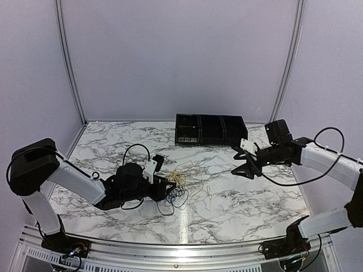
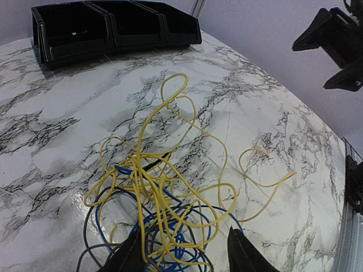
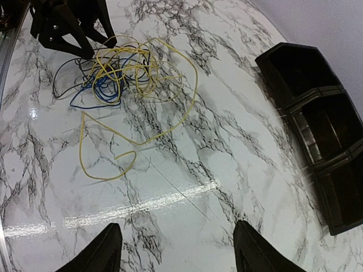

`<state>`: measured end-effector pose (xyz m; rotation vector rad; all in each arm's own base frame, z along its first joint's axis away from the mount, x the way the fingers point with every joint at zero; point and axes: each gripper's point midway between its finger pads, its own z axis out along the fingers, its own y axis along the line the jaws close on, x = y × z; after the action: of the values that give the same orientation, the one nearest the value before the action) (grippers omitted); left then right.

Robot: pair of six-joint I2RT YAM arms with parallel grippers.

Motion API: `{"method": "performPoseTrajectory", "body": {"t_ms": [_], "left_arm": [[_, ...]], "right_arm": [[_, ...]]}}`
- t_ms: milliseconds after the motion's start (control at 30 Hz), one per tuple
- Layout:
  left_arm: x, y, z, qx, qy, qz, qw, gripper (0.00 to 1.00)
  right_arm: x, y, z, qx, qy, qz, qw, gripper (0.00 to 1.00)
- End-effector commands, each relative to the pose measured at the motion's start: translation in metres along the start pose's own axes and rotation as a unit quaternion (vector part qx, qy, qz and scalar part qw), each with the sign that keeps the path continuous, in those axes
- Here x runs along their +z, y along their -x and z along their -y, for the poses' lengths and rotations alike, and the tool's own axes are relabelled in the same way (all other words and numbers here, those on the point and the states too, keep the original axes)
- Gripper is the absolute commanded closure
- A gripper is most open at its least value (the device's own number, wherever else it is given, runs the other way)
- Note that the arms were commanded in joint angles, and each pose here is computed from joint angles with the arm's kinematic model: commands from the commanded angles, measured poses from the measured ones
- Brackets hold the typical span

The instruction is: Untangle the cables

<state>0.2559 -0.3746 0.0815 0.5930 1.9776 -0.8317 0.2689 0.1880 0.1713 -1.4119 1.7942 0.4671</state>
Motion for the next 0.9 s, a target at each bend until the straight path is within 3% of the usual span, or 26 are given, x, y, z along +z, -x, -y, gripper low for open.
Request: {"method": "performPoseTrajectory", "body": {"t_ms": [0,367,633,867], "left_arm": [[-0.012,0.004,0.013,-0.015,-0.026,0.002,1.000,0.48],[-0.029,0.009,0.014,-0.027,-0.009,0.001,1.000,0.47],[-0.047,0.016,0.021,-0.029,-0.001,0.007,1.000,0.47],[-0.057,0.020,0.021,-0.042,0.004,0.015,0.999,0.46]], "right_arm": [[0.040,0.034,0.018,-0.005,-0.005,0.013,1.000,0.33],[0.147,0.068,0.034,0.008,0.054,-0.029,0.998,0.33],[0.178,0.079,0.020,-0.072,0.074,-0.037,0.994,0.39],[0.198,0.079,0.019,-0.121,0.055,-0.049,0.990,0.39]]}}
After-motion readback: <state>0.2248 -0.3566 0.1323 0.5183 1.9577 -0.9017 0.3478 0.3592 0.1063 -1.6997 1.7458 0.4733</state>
